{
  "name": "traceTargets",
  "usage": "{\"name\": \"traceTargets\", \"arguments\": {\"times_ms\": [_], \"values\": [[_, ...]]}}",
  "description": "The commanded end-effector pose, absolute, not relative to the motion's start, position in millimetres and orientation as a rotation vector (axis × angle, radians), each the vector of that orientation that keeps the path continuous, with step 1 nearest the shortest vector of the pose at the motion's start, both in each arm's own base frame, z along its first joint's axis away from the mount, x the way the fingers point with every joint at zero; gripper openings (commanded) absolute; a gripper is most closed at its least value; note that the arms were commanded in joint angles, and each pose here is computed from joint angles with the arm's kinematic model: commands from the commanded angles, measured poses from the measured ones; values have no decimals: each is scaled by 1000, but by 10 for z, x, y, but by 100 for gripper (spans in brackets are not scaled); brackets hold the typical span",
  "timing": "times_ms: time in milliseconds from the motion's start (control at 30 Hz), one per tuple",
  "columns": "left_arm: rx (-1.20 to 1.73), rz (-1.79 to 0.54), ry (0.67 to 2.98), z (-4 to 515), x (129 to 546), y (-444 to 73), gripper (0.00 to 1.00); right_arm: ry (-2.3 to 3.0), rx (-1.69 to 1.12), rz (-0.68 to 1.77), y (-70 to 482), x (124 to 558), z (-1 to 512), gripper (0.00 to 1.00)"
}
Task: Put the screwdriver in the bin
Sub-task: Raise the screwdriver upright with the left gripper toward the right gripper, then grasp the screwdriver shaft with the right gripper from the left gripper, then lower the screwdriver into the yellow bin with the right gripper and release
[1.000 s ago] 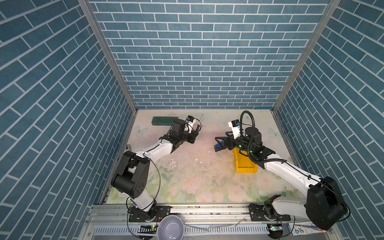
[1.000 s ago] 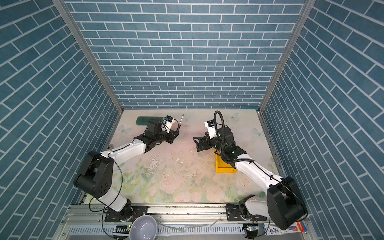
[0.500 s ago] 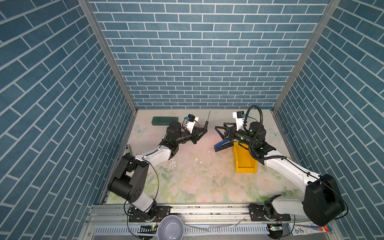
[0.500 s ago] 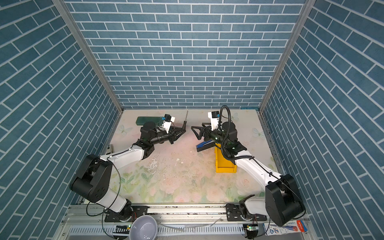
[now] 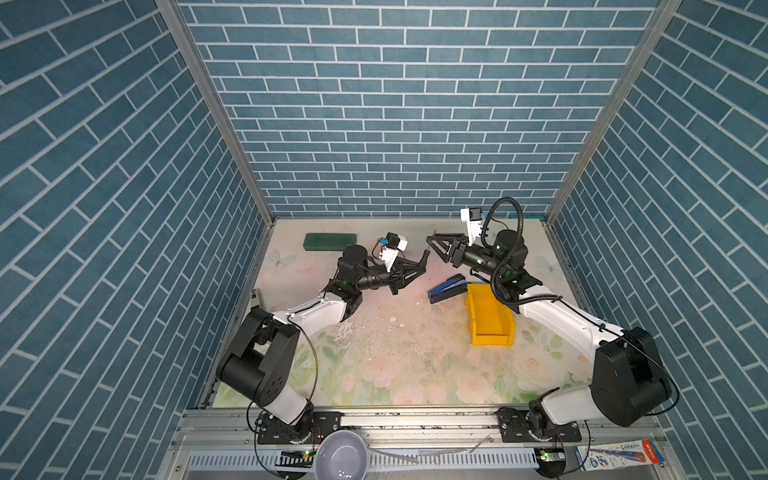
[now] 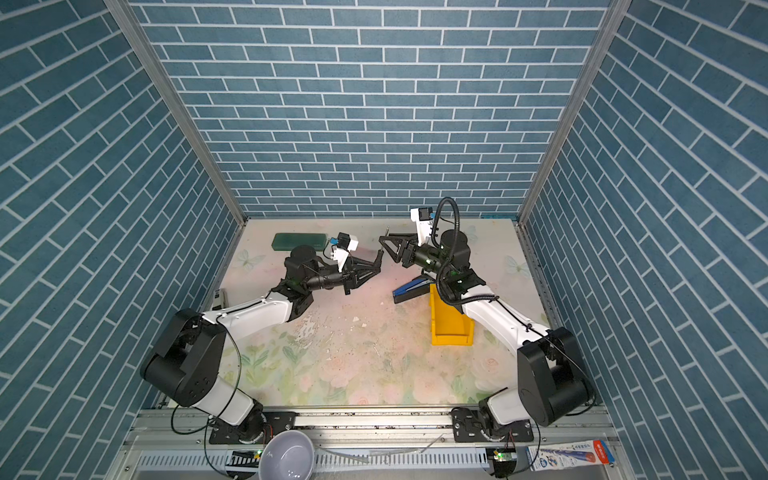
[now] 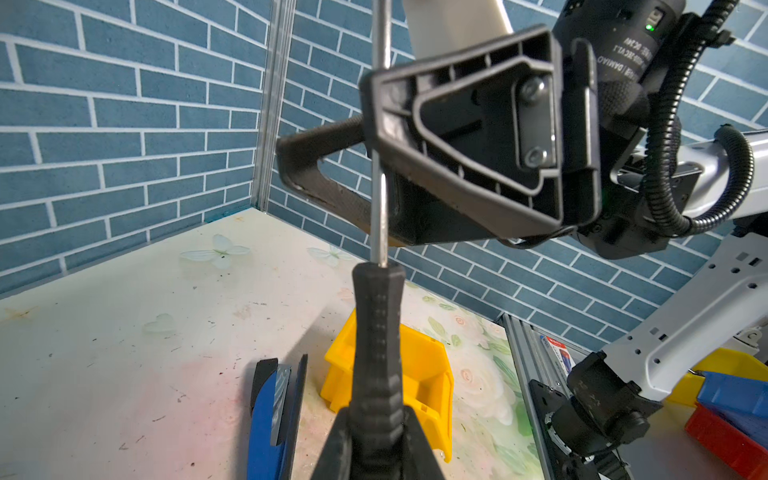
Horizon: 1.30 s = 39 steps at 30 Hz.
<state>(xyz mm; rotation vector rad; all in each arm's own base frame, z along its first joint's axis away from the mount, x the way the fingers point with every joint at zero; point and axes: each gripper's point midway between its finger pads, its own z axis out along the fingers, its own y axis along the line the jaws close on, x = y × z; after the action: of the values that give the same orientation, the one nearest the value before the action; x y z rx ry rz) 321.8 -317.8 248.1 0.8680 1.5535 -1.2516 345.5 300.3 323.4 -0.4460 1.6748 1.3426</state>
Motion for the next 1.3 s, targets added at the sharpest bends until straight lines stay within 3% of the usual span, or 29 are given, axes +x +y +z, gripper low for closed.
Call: {"name": "traceTargets", "arguments": {"times_ms": [0, 100, 233, 267, 333, 467, 533, 600, 867, 1267], "values": [[916, -1245, 1507, 2577, 3162, -3213, 0, 1645, -469, 1389, 3043, 3441, 3418, 21], [914, -1237, 1516, 2557, 3173, -3208, 0, 1642, -475, 1389, 3044, 3429, 3424, 0], [905, -1221, 1531, 2522, 3204, -3205, 4, 1639, -492, 1380, 3037, 3405, 3427, 0], [900, -1217, 1535, 2510, 3215, -3202, 13, 1645, -494, 1371, 3034, 3404, 3413, 0], [885, -1196, 1536, 2501, 3244, -3189, 40, 1655, -496, 1356, 3020, 3399, 3395, 0], [844, -1123, 1547, 2487, 3324, -3132, 78, 1707, -483, 1274, 2912, 3410, 3303, 0], [842, -1083, 1563, 2462, 3353, -3108, 91, 1771, -472, 1196, 2803, 3431, 3218, 0], [849, -1048, 1591, 2416, 3367, -3099, 99, 1827, -467, 1108, 2664, 3432, 3148, 0], [987, -922, 1626, 2235, 3159, -3271, 100, 2123, -477, 651, 2024, 3272, 2742, 0], [1152, -904, 1635, 2062, 2659, -3585, 100, 2433, 95, 385, 1100, 2911, 1995, 0]]}}
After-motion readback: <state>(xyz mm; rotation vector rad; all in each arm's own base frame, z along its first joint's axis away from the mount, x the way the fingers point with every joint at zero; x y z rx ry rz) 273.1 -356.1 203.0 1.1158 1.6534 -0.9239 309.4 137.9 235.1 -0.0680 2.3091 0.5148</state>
